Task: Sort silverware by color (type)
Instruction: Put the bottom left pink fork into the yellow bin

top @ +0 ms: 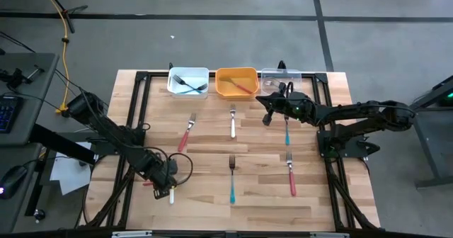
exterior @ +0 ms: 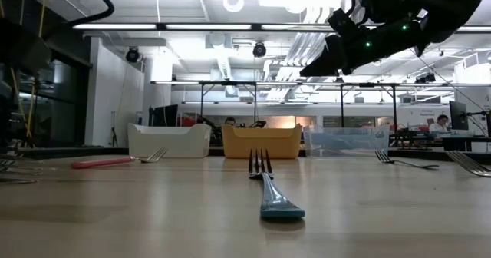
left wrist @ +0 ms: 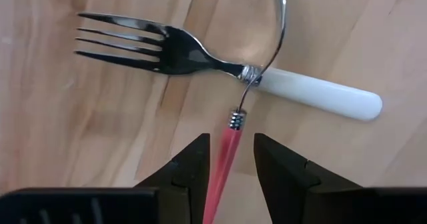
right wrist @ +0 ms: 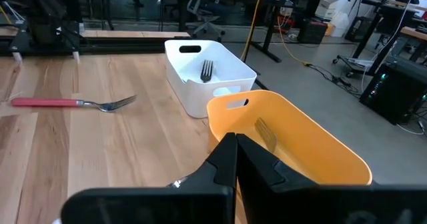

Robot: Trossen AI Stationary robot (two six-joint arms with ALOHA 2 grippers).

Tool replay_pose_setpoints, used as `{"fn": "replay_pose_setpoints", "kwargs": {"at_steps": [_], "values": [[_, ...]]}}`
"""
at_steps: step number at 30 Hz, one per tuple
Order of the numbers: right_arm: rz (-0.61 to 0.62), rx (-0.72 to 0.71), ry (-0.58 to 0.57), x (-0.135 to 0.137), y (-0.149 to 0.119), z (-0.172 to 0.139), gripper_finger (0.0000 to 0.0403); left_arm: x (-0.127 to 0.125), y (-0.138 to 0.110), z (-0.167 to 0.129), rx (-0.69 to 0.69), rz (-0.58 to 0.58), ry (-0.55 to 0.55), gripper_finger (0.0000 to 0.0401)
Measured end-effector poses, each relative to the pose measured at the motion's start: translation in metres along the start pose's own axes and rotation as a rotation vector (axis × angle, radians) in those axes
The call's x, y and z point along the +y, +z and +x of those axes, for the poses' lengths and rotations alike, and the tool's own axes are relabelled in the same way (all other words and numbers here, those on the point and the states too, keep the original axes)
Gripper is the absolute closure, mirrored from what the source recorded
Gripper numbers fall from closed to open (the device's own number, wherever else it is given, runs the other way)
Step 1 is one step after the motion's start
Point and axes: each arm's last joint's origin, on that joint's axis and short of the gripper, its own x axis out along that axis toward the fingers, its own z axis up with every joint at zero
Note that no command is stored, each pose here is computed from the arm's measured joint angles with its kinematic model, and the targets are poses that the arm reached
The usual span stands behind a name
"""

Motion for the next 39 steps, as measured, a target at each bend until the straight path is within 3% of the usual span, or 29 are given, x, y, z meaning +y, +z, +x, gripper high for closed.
{"fn": "replay_pose_setpoints", "kwargs": {"at_steps": [4, 10, 20, 24, 27, 31, 39], "values": [[0.0, -0.001, 0.0, 0.0, 0.0, 0.0, 0.0403, 0.002, -0.001, 0.008, 0.005, 0.007, -0.041, 0.029], [0.0, -0.002, 0.0, 0.0, 0.0, 0.0, 0.0403, 0.011, -0.005, 0.016, 0.009, 0.002, -0.007, 0.0295], [0.0, -0.002, 0.0, 0.0, 0.0, 0.0, 0.0403, 0.016, -0.007, 0.02, 0.016, 0.0, -0.008, 0.0368], [0.0, -0.003, 0.0, 0.0, 0.0, 0.0, 0.0403, 0.009, -0.006, 0.008, 0.018, 0.01, -0.051, 0.0374], [-0.002, -0.003, -0.001, 0.0, 0.0, 0.0, 0.0403, 0.004, -0.002, -0.008, -0.087, -0.003, -0.085, 0.0374], [-0.008, -0.003, 0.0, 0.0, 0.0, 0.0, 0.0403, 0.008, 0.003, -0.029, -0.334, -0.044, -0.116, 0.0374], [0.007, -0.006, 0.019, 0.001, 0.0, 0.0, 0.0403, 0.041, 0.027, -0.04, -0.774, -0.007, -0.166, 0.0374]]}}
